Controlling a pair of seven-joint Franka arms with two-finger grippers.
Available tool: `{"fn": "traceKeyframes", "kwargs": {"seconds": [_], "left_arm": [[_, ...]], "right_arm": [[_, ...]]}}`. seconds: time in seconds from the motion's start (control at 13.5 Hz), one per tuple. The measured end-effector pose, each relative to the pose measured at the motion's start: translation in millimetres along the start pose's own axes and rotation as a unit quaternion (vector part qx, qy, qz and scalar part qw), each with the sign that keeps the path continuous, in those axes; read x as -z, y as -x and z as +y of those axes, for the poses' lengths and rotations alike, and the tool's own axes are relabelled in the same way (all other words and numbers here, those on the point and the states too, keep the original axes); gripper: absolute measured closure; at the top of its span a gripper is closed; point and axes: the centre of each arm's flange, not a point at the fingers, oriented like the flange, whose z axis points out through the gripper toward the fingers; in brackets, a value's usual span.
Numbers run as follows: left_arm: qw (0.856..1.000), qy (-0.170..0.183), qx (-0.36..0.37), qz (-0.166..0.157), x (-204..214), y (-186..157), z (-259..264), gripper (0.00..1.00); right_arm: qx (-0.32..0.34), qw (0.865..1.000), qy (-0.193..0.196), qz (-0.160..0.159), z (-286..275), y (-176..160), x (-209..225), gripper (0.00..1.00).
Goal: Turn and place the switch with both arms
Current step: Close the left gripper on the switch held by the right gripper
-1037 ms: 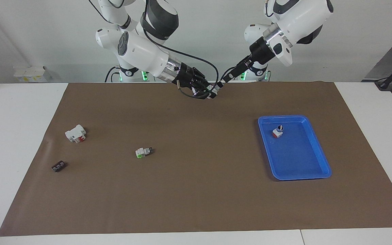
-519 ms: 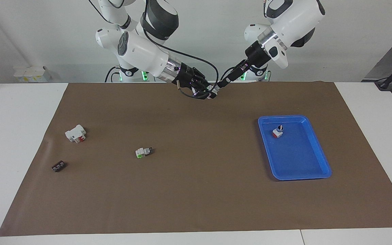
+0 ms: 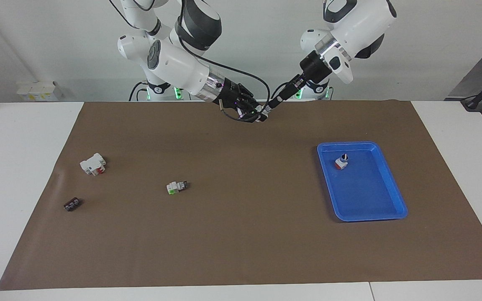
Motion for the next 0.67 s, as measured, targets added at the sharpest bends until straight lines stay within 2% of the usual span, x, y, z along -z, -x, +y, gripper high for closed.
{"fn": "traceKeyframes", "kwargs": {"seconds": [0.67], "left_arm": [[1.000,-0.027,0.008,-0.014,-7.0,0.4,-7.9,0.70]], "right_arm": [[0.000,1.000,-0.006,0.001,-0.8,-0.7,-0.4,0.59]]}}
